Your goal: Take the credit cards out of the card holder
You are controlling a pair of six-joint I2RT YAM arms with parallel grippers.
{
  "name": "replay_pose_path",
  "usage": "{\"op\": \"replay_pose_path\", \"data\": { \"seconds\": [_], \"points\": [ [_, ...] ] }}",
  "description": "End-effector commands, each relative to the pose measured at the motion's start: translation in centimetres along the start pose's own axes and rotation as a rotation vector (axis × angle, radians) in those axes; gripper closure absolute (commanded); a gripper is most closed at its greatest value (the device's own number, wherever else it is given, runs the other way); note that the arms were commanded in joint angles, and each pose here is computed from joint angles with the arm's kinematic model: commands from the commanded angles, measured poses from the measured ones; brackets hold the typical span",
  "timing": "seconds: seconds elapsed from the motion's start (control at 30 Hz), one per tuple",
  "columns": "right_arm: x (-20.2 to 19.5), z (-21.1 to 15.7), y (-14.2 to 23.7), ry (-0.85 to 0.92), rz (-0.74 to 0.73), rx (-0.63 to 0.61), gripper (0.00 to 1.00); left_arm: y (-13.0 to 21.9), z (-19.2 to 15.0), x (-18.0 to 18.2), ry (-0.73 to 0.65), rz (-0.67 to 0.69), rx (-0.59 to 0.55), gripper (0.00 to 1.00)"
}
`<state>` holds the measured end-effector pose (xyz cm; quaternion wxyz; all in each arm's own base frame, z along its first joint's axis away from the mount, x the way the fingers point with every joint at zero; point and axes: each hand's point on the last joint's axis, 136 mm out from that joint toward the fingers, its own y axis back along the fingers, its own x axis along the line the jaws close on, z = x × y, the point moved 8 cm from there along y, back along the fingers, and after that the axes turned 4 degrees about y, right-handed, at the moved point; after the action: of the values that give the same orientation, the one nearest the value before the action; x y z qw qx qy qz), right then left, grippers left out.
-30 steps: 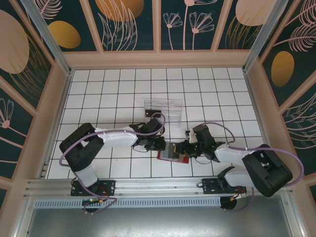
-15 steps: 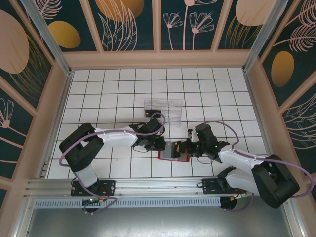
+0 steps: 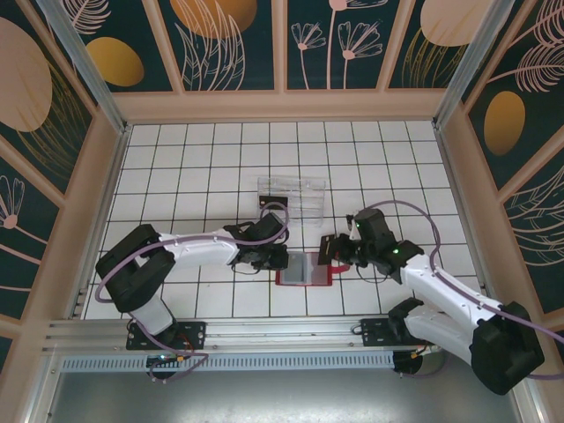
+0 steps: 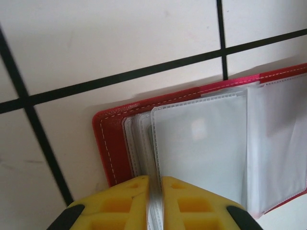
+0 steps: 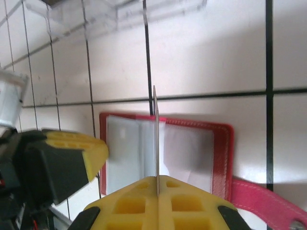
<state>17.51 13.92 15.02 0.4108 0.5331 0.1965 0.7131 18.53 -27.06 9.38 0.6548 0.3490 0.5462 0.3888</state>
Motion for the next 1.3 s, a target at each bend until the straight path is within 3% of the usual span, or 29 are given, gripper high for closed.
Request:
{"op": "replay_pose_path", "data": {
  "seconds": [0.0,0.23,0.5,0.83,1.03,1.27],
  "points": [
    [0.6,2.3,1.0,0.096,-0.054,-0.092,0.97,0.4,-1.1,1.8,0.039,0.077,0.023,0.85],
    [3.5,5.4,1.3,0.38,-0.03,-0.107,0.98,3.1,0.3,-0.1,0.021,0.013,-0.069,0.83],
    [6.2,6.5,1.9,0.916,-0.028,-0.093,1.0,5.7,2.9,0.2,0.006,0.003,-0.151,0.82],
    [7.5,7.1,1.2,1.292,-0.082,0.08,1.0,8.8,6.1,5.1,0.024,0.069,-0.223,0.81],
    [9.2,7.1,-0.7,1.465,-0.023,0.224,1.0,9.9,8.0,8.7,0.031,0.131,-0.243,0.81],
    [10.9,8.4,-3.6,1.562,-0.027,0.315,1.0,11.1,10.3,11.9,0.012,0.335,-0.292,0.81]
  ]
}}
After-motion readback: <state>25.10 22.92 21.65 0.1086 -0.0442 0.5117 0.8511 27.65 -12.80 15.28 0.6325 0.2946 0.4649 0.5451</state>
